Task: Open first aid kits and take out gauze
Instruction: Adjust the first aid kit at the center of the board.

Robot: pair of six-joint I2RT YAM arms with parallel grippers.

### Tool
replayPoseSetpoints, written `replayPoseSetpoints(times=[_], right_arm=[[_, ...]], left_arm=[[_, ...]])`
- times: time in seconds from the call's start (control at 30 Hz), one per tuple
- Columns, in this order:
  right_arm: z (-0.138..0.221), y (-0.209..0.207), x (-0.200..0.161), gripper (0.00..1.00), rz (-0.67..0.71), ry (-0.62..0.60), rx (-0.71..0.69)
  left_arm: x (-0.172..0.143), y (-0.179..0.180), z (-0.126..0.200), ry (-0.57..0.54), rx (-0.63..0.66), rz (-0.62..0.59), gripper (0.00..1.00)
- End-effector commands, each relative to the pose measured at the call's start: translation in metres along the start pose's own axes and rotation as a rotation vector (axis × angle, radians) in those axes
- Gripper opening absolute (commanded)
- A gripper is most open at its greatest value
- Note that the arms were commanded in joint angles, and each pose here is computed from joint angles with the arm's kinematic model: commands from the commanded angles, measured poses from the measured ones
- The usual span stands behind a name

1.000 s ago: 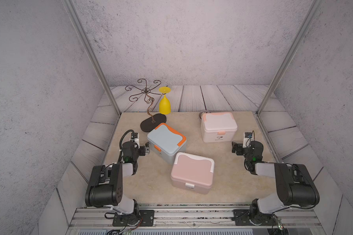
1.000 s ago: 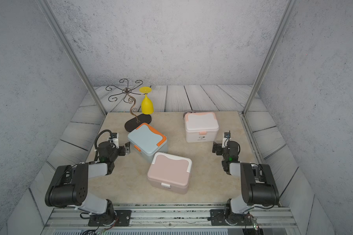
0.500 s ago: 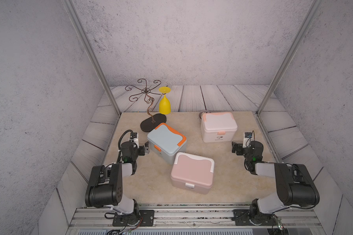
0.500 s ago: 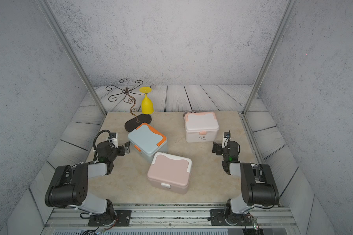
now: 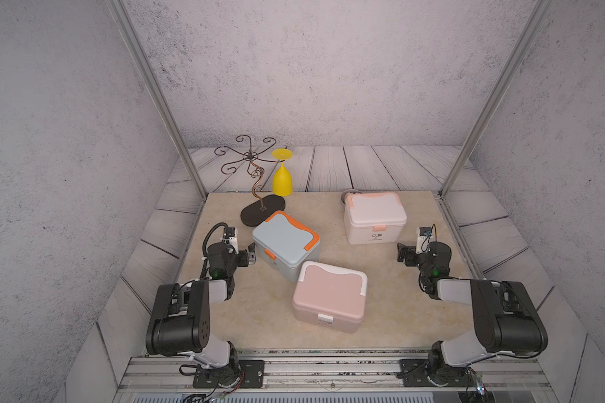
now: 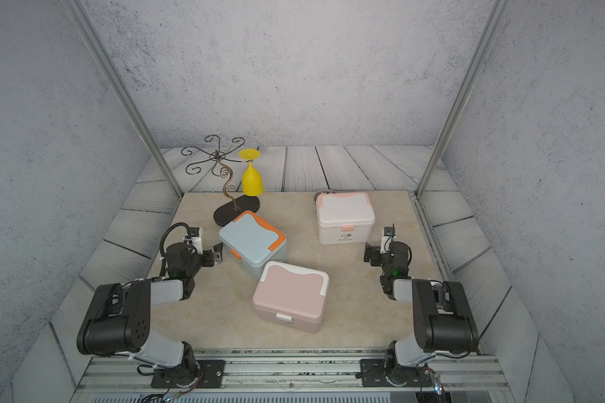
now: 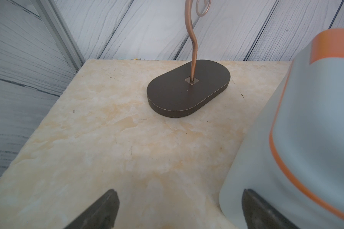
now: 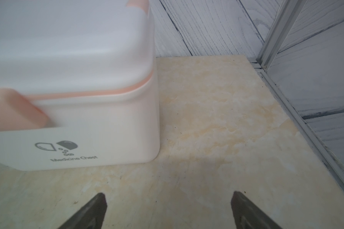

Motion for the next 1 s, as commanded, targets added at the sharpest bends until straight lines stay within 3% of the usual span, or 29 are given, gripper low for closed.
replayPoseSetpoints(times=[0.0, 0.1, 0.27, 0.33, 0.47, 0.6, 0.73, 0.83, 0.97], right_arm=[[-0.003, 0.001, -0.001, 0.99, 0.006, 0.008, 0.011], [-0.002, 0.002, 0.000, 0.99, 0.009, 0.001, 0.016], [0.015, 0.008, 0.014, 0.99, 0.015, -0.004, -0.022], [0.020, 0.007, 0.021, 0.99, -0.030, 0.027, -0.065], [0.033, 0.012, 0.040, 0.99, -0.107, 0.064, -0.085], [0.057, 0.020, 0.060, 0.99, -0.234, 0.014, -0.062], [0.078, 0.032, 0.075, 0.99, -0.317, 0.048, -0.025], [0.084, 0.042, 0.077, 0.99, -0.456, 0.151, 0.007], [0.077, 0.077, 0.086, 0.99, -0.515, 0.320, 0.255]], left_arm=[[0.003, 0.001, 0.000, -0.022, -0.002, -0.007, 1.00], [0.013, 0.001, 0.006, -0.058, 0.004, -0.019, 1.00], [0.031, 0.005, 0.035, -0.048, 0.124, -0.009, 1.00], [0.045, 0.001, 0.047, -0.052, 0.148, -0.029, 1.00], [0.078, -0.009, 0.077, -0.074, 0.163, 0.040, 1.00], [0.101, -0.019, 0.108, -0.071, 0.058, 0.251, 1.00], [0.113, -0.036, 0.154, -0.020, -0.109, 0.409, 1.00], [0.120, -0.062, 0.181, -0.056, -0.334, 0.453, 1.00], [0.087, -0.068, 0.182, 0.027, -0.341, 0.805, 1.00]])
Point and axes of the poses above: each gripper's point midway between its finger pads, its own z axis back along the fingers, its own y axis along the line the jaws close on, x = y × z, the point moved 5 cm from there along z, back along the fingers, and after that the axes turned 15 degrees about -z, right-handed, at the moved point
